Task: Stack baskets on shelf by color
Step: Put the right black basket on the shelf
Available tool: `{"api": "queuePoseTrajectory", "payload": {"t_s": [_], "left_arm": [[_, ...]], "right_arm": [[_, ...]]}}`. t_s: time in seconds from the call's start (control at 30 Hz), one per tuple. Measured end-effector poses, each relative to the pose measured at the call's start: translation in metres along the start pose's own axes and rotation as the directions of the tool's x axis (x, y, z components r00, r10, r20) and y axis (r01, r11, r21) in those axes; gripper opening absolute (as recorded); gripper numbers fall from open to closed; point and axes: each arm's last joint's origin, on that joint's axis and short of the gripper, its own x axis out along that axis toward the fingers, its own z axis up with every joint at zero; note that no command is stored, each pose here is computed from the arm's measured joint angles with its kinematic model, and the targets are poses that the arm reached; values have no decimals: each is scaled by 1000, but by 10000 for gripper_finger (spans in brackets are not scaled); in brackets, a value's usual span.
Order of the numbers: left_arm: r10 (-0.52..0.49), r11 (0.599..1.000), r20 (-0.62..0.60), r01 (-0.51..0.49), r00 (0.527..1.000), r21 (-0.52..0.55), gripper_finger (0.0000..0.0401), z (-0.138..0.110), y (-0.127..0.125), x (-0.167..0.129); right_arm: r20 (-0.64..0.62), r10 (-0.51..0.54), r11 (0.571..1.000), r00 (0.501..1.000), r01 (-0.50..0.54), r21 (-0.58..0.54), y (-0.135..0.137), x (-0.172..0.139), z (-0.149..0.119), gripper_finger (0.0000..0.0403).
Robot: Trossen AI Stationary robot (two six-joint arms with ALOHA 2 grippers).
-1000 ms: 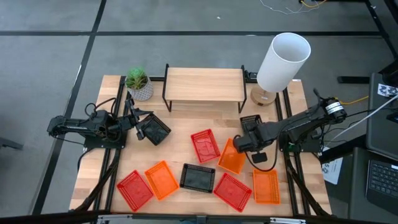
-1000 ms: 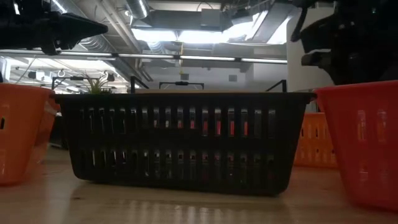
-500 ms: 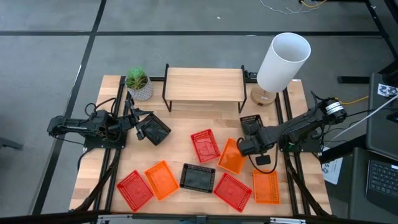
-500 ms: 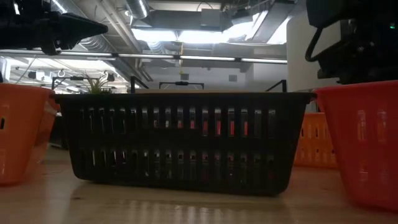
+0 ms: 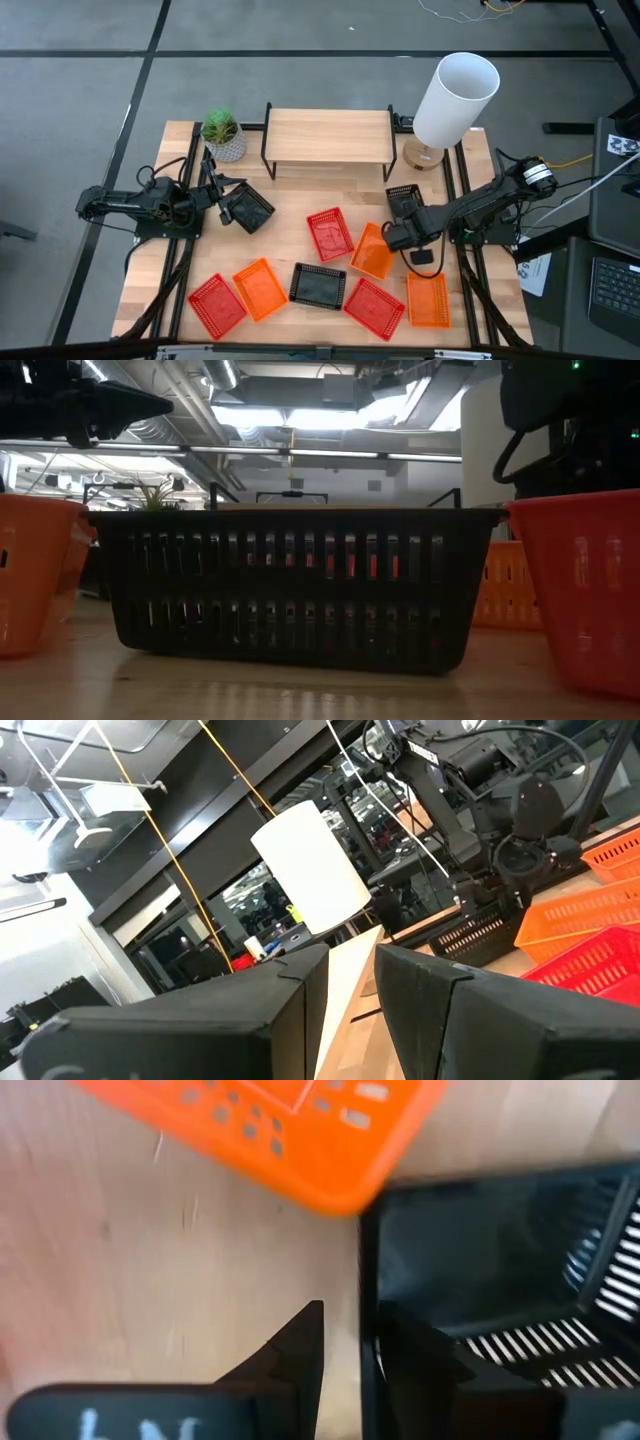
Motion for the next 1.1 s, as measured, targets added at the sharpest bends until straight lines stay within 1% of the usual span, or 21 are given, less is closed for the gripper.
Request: {"api": "queuePoseTrajectory", "payload": {"t_s": [0.1,0.2,0.27,0.33,0.4,0.5,0.6,0.63,0.7,0.77,0.8,0.9,0.97,1.0,1.03,1.1], "left_arm": [[0,1000,0,0,1000,0,80,0,0,0],[0,1000,0,0,1000,0,80,0,0,0],[0,1000,0,0,1000,0,80,0,0,0],[0,1000,0,0,1000,0,80,0,0,0],[0,1000,0,0,1000,0,80,0,0,0],[0,1000,0,0,1000,0,80,0,0,0],[0,1000,0,0,1000,0,80,0,0,0],[0,1000,0,0,1000,0,80,0,0,0],[0,1000,0,0,1000,0,80,0,0,0],[0,1000,0,0,1000,0,80,0,0,0],[0,1000,0,0,1000,0,80,0,0,0],[0,1000,0,0,1000,-2,80,0,0,0],[0,1000,0,0,1000,-3,80,0,0,0],[0,1000,0,0,1000,-3,80,0,0,0],[0,1000,0,0,1000,-3,80,0,0,0],[0,1000,0,0,1000,-3,80,0,0,0]], "right_arm": [[20,0,1000,1000,0,13,1,3,1,98],[17,-1,998,1000,0,56,1,4,0,91],[12,-4,996,1000,3,90,0,3,0,65],[11,-6,994,1000,5,105,0,-1,1,22],[14,-7,994,1000,5,111,0,-8,4,12],[-5,-26,988,1000,26,152,-3,-28,7,6],[-9,-65,978,998,66,199,-8,-59,11,5],[15,-76,975,997,71,210,-10,-70,14,5],[107,-117,968,987,89,236,-13,-94,23,4],[231,-185,962,955,127,242,-18,-117,32,4],[299,-229,956,926,157,247,-21,-128,38,3],[453,-368,925,812,271,266,-34,-158,52,2],[513,-443,896,735,346,279,-45,-174,59,2],[531,-470,883,705,377,280,-52,-181,62,2],[542,-491,871,682,405,279,-60,-186,65,2],[550,-522,851,652,443,282,-80,-194,69,2]]}}
